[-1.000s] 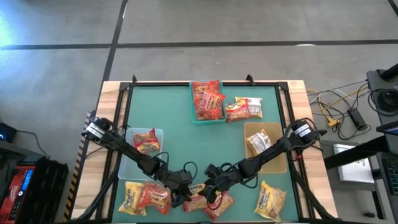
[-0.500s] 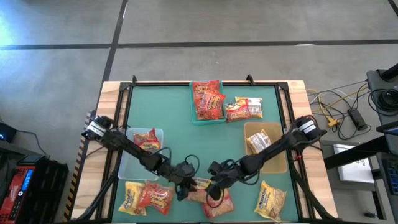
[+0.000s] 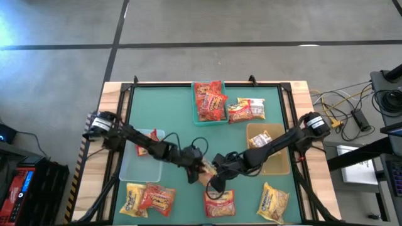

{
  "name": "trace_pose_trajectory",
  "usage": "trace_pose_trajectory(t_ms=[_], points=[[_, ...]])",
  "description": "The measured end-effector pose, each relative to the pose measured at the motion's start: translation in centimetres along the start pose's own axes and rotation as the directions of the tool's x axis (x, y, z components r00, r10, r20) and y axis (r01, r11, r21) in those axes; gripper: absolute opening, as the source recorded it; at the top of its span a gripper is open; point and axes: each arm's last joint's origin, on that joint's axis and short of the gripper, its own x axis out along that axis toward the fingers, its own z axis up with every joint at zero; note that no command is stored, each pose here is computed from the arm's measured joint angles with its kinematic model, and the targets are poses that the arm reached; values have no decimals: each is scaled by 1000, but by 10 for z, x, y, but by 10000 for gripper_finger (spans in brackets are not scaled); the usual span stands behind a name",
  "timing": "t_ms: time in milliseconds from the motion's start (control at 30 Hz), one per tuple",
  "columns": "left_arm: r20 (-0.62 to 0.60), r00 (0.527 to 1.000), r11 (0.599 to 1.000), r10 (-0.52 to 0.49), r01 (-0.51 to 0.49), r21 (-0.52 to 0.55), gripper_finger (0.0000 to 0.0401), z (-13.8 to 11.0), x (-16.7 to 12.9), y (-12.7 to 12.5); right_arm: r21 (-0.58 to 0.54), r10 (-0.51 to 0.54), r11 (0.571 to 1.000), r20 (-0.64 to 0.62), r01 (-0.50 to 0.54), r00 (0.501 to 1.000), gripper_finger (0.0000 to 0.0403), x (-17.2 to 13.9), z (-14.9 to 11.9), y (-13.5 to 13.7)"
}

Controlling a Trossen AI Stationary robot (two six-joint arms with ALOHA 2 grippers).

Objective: Sort Maruchan noodles
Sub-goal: Put the red noodle pack into the white transparent bin

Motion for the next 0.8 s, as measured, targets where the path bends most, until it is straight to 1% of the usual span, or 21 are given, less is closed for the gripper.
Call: trace_pose_trajectory(t_ms=[267, 333, 400, 467, 533, 600, 667, 733, 800], points=[[53, 994, 995, 92, -93, 22, 137, 28, 0, 40, -26, -54, 998, -2, 53, 999, 302, -10, 13, -12], [69, 991, 993, 114, -115, 19, 137, 38, -1, 47, -29, -75, 997, -9, 75, 997, 302, -10, 15, -15], [73, 989, 992, 125, -126, 13, 137, 48, -2, 49, -27, -105, 994, -24, 104, 994, 302, -10, 16, -20], [66, 993, 994, 100, -102, 29, 137, 59, -7, 43, -33, -135, 990, -32, 134, 990, 302, -11, 16, -23], [42, 997, 996, 62, -64, 56, 137, 64, -10, 32, -45, -180, 983, -12, 179, 984, 302, -11, 15, -26], [-20, 998, 995, 57, -55, 86, 137, 59, -10, 21, -67, -212, 975, -2, 211, 977, 302, -11, 14, -28], [-64, 997, 992, 48, -40, 121, 137, 52, -11, 8, -96, -220, 971, -6, 219, 975, 302, -12, 14, -29], [-71, 997, 987, 40, -28, 161, 137, 47, -13, -5, -118, -231, 966, 3, 230, 973, 302, -12, 14, -29], [-64, 996, 979, 66, -52, 196, 137, 40, -14, -14, -136, -248, 959, 24, 249, 968, 302, -13, 15, -30]])
